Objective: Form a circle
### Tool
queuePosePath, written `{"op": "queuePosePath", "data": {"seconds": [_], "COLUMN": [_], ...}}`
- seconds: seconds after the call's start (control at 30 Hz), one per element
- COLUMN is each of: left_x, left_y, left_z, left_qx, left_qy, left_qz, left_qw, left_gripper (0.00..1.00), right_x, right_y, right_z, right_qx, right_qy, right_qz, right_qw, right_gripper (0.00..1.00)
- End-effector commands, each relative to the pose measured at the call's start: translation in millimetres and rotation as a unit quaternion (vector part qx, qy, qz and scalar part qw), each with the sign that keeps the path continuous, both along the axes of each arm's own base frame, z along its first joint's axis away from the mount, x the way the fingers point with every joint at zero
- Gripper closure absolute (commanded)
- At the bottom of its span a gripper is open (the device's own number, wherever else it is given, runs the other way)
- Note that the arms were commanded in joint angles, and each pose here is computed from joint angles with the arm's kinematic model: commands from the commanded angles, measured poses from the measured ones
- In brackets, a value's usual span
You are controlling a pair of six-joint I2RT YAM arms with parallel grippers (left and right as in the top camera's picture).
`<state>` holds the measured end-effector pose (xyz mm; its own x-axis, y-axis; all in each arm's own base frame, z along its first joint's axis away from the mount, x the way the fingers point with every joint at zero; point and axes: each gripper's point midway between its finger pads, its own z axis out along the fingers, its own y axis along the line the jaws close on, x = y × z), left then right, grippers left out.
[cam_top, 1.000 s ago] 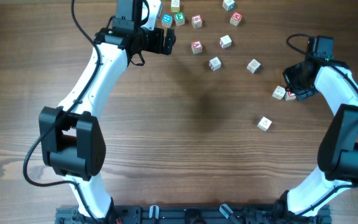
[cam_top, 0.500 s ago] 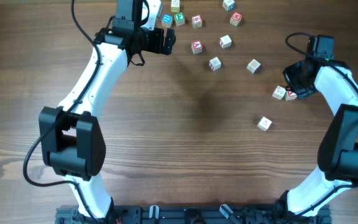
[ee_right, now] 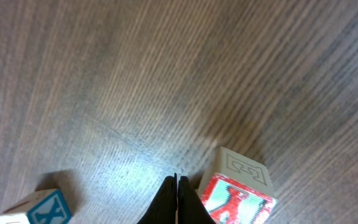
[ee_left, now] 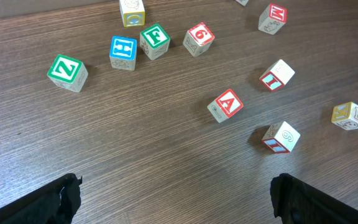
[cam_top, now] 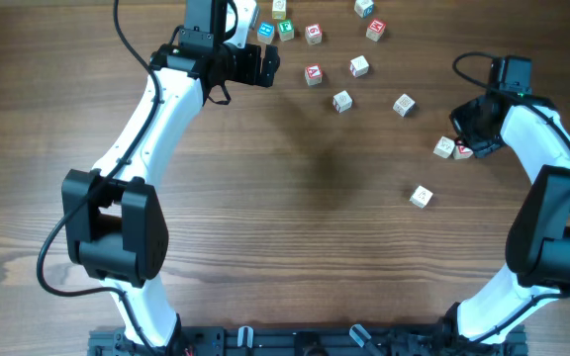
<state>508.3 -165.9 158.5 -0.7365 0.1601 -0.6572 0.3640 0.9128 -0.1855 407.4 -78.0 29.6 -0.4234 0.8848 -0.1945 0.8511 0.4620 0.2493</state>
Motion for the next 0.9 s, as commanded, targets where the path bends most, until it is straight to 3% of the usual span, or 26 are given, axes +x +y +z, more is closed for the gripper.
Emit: {"op": "queuePosePath", "data": {"seconds": [0.0, 0.87], "left_x": [-1.7, -1.7], "left_y": [-2.9, -2.9], "left_z": [-6.5, -6.5], "left_qx": [-0.001, -0.001], "left_qy": [0.008, 0.008], "left_qz": [-0.003, -0.003], "left_qw": [1.000, 1.000], "left_gripper": [0.00, 0.00], "right_x": [-1.2, 4.4], "right_y": [0.8, 1.2], "right_z": [-7.9, -6.4], "right_qx": [0.000, 0.013], "right_qy": [0.010, -0.003], "right_qz": [0.009, -0.024], "right_qw": [1.000, 1.000], "right_gripper": [0.96, 0.96]}}
